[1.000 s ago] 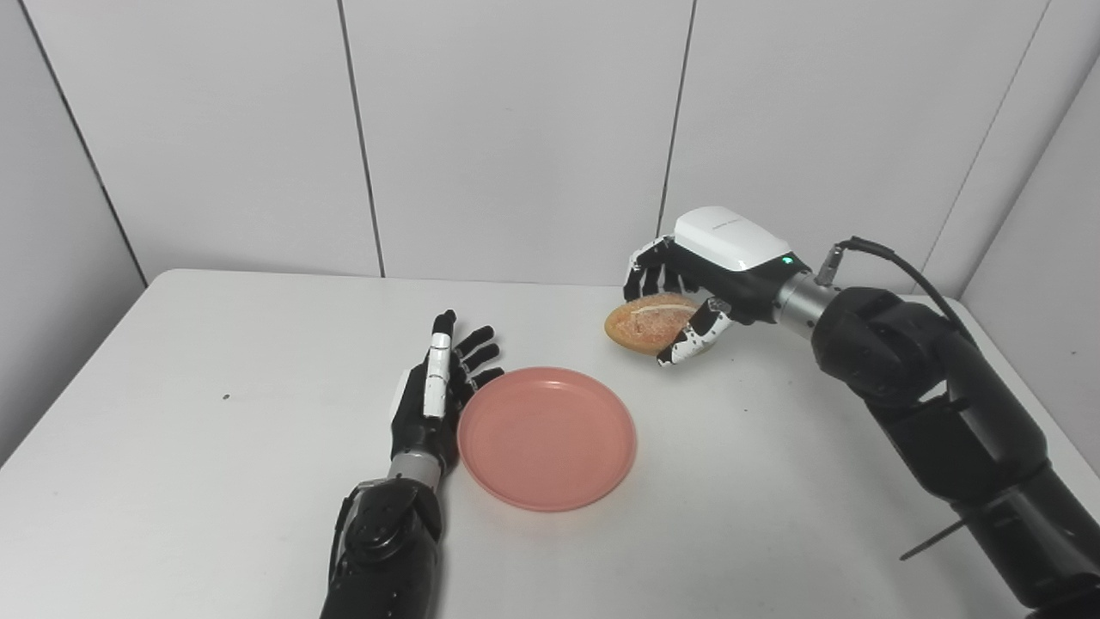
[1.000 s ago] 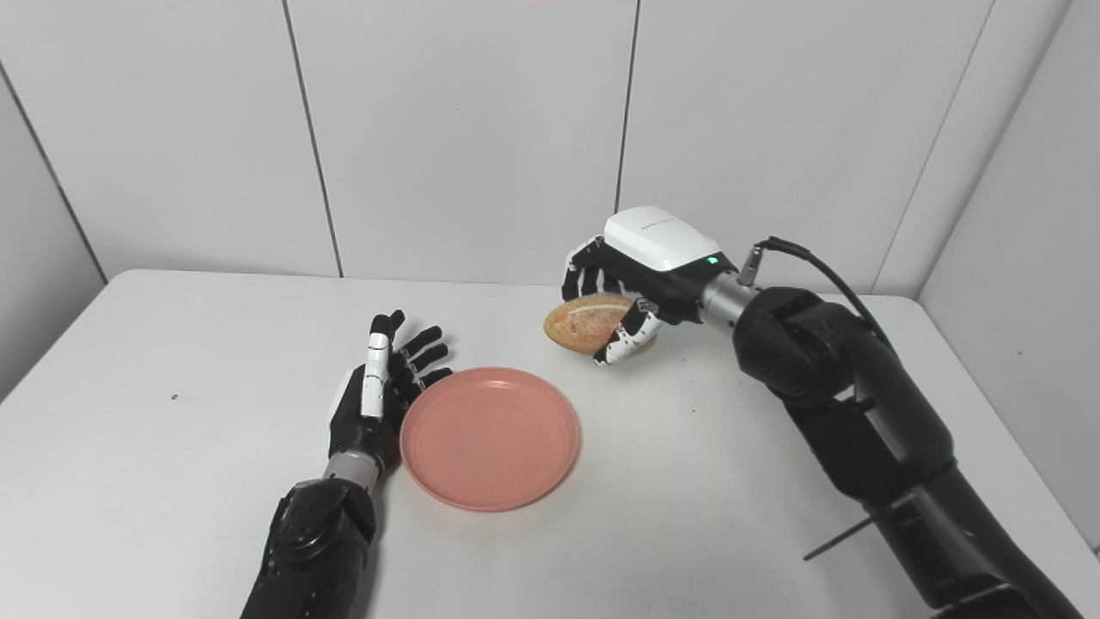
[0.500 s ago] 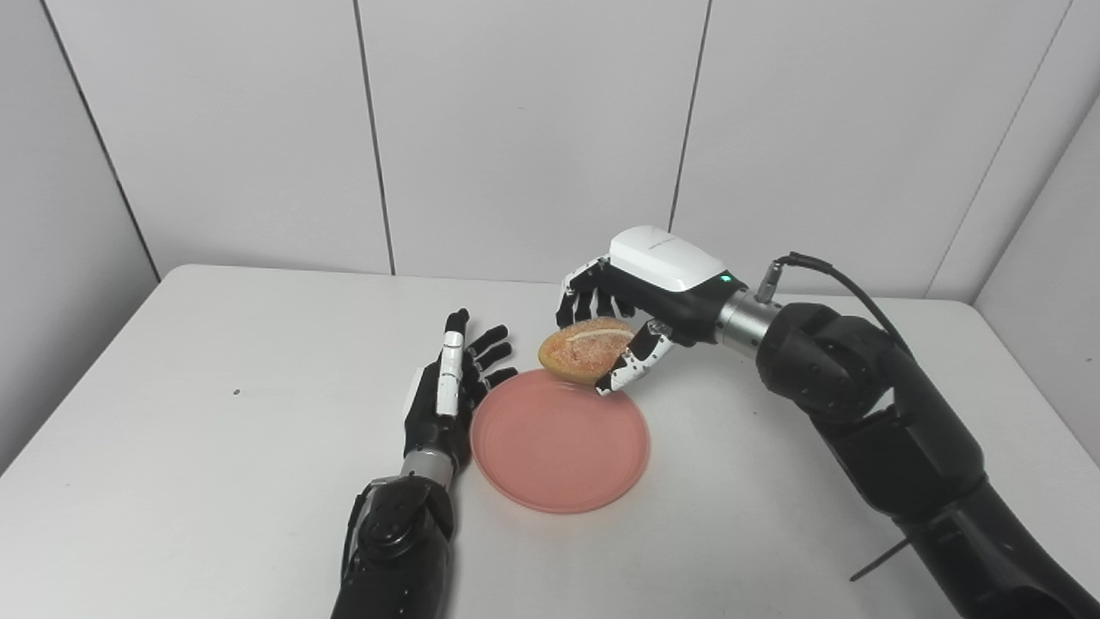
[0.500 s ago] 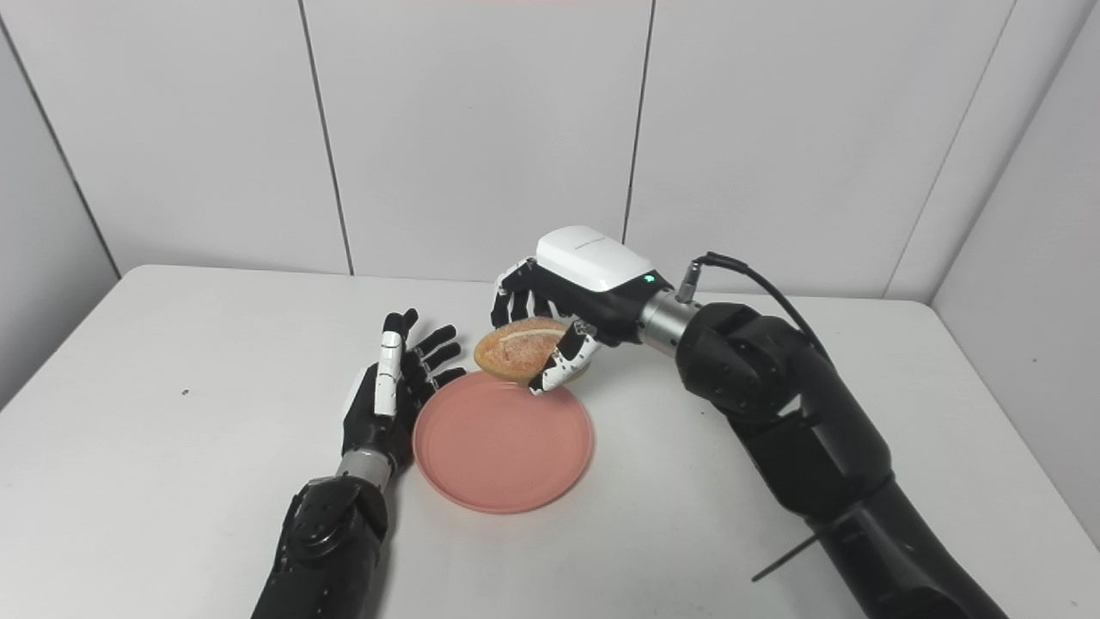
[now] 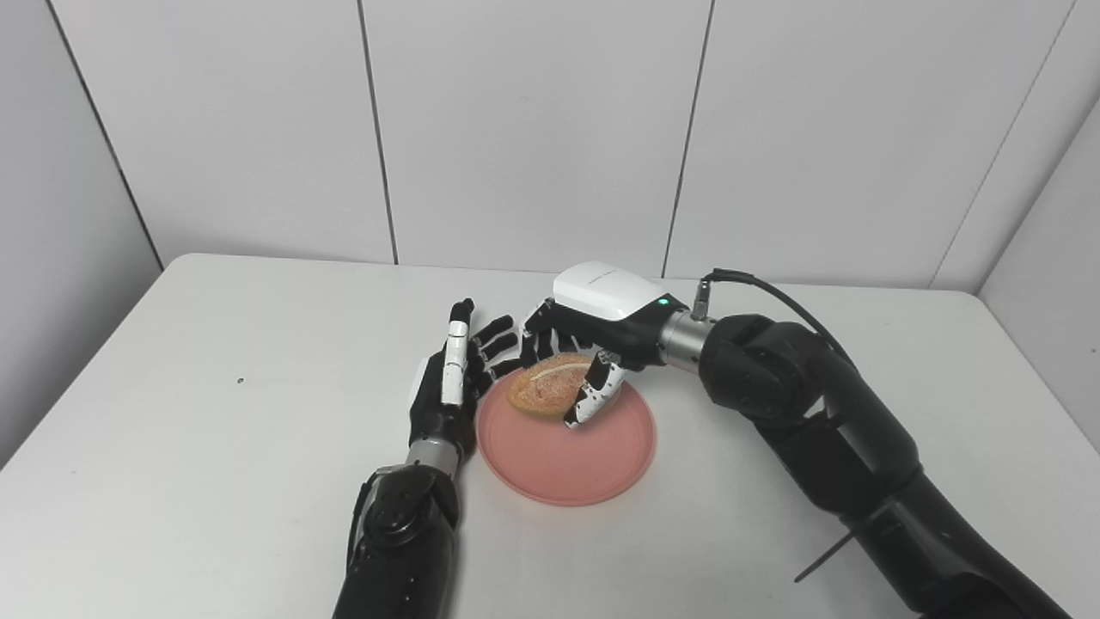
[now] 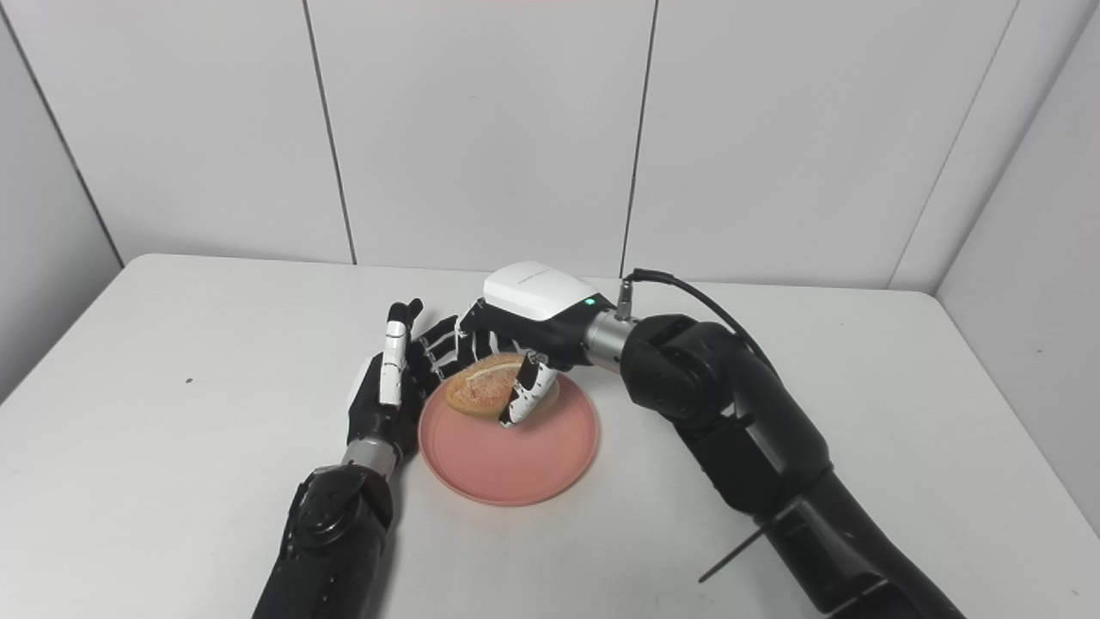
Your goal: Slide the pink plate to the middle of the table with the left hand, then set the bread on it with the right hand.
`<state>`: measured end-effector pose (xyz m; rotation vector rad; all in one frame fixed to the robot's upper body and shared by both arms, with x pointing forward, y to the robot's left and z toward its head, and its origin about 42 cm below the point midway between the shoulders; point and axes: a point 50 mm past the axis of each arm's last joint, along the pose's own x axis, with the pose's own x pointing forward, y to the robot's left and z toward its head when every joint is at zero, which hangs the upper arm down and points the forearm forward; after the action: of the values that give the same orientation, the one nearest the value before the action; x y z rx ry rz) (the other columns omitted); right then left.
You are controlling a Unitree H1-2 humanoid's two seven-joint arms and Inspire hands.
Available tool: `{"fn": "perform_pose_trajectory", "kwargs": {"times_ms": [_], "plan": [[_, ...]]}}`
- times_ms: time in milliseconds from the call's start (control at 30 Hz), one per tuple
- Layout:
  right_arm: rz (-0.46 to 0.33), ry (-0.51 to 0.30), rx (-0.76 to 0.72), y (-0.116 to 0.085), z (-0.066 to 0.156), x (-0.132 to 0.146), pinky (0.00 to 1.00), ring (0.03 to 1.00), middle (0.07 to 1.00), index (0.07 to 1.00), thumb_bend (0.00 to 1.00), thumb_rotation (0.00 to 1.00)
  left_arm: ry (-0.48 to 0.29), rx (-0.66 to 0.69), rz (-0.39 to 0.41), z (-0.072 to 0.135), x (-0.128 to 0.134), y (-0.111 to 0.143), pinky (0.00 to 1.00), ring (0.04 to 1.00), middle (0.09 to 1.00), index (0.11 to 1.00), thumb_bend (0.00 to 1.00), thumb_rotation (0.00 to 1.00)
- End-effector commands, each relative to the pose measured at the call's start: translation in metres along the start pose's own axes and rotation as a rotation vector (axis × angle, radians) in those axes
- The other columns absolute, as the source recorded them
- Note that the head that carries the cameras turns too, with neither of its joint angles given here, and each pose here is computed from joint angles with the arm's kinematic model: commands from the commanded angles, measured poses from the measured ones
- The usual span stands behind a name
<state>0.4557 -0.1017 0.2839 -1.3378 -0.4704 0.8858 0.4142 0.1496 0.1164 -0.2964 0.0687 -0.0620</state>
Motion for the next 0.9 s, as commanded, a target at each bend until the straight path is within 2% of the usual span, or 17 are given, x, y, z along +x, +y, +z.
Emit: {"fn": "perform_pose_trajectory", "kwargs": {"times_ms": [0, 67, 333, 733, 867], "plan": [[-0.045, -0.001, -0.037, -0.028, 0.003, 0.007, 0.41, 0.443, 0.518, 0.482, 0.52, 0.0, 0.086, -0.01, 0.031, -0.019, -0.007, 0.003, 0.68, 0.815, 0.821, 0.98, 0.71, 0.97], [-0.018, 0.009, -0.038, -0.021, 0.0, 0.011, 0.36, 0.417, 0.501, 0.507, 0.52, 0.0, 0.086, -0.014, 0.033, -0.019, -0.007, 0.004, 0.69, 0.815, 0.824, 0.98, 0.71, 0.96], [0.055, 0.031, -0.034, 0.001, -0.008, 0.019, 0.39, 0.429, 0.521, 0.491, 0.52, 0.0, 0.086, -0.018, 0.04, -0.017, -0.007, 0.005, 0.69, 0.804, 0.819, 0.979, 0.71, 0.95], [0.039, 0.022, -0.027, 0.003, -0.01, 0.018, 0.38, 0.429, 0.52, 0.493, 0.52, 0.0, 0.091, -0.013, 0.039, -0.017, -0.005, 0.005, 0.69, 0.809, 0.821, 0.979, 0.71, 0.95], [0.013, 0.011, -0.018, 0.002, -0.01, 0.016, 0.46, 0.462, 0.529, 0.463, 0.52, 0.0, 0.095, -0.012, 0.039, -0.018, -0.004, 0.005, 0.69, 0.81, 0.817, 0.979, 0.71, 0.95]]}}
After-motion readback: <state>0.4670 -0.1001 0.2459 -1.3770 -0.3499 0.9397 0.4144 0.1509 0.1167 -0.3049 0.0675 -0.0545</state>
